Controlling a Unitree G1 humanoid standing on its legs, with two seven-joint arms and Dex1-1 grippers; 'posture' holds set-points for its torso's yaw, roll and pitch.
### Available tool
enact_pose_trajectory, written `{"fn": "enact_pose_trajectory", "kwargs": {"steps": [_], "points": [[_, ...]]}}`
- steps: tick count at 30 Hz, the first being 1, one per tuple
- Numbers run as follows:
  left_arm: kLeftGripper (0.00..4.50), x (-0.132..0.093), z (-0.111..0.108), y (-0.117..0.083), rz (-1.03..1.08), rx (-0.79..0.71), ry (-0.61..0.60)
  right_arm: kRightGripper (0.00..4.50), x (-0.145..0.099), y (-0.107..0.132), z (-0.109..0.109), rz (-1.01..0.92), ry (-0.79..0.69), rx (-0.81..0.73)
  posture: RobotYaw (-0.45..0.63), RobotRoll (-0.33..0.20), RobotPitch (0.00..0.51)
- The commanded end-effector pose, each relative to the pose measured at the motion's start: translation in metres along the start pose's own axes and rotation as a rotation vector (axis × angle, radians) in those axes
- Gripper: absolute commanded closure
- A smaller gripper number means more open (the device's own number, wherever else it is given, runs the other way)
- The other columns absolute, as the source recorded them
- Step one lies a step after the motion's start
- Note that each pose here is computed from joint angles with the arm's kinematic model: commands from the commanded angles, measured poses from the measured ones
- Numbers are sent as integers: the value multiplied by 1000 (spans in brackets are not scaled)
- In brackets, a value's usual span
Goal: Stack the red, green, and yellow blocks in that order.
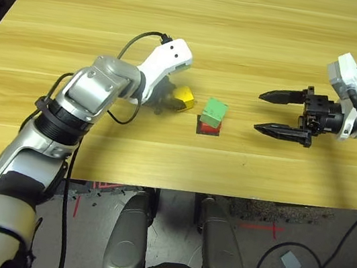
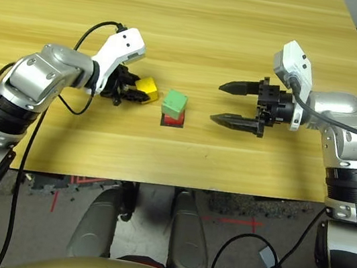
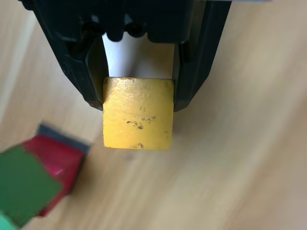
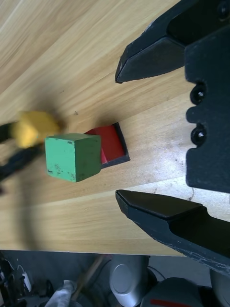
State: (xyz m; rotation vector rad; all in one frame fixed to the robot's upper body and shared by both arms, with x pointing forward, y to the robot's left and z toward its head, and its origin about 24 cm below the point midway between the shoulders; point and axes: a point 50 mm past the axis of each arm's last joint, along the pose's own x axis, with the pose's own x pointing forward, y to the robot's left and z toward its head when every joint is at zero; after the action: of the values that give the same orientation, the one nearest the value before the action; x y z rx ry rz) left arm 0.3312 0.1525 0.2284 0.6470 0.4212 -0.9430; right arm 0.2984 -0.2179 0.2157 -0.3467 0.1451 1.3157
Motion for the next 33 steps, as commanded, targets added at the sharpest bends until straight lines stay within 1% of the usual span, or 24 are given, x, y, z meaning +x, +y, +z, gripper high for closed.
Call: {"fn": "enact_pose_trajectory", "kwargs": {"steps": [1,2,5,9,10,14,27,33], "points": [[2518,-28,17,21,22,102,-15,0,0,1,0,2,-6,-10,47,79,249],[2518,-34,23,24,6,126,-18,0,0,1,0,3,-6,-9,49,79,249],[2518,-41,41,22,-80,167,-60,0,0,1,-1,6,-7,-7,51,80,246],[2518,-38,63,9,-230,226,-153,0,0,-2,-2,1,-5,-8,48,80,243],[2518,-36,65,7,-255,224,-153,0,0,-2,-2,-1,-4,-8,47,80,242],[2518,-25,69,-5,-331,238,-162,0,-2,-2,-2,-6,-2,-7,35,77,242],[2518,7,76,-37,-442,248,-149,0,-6,1,-4,-23,5,3,2,75,251],[2518,13,78,-44,-451,224,-155,0,-7,3,-5,-27,4,8,-6,79,256]]}}
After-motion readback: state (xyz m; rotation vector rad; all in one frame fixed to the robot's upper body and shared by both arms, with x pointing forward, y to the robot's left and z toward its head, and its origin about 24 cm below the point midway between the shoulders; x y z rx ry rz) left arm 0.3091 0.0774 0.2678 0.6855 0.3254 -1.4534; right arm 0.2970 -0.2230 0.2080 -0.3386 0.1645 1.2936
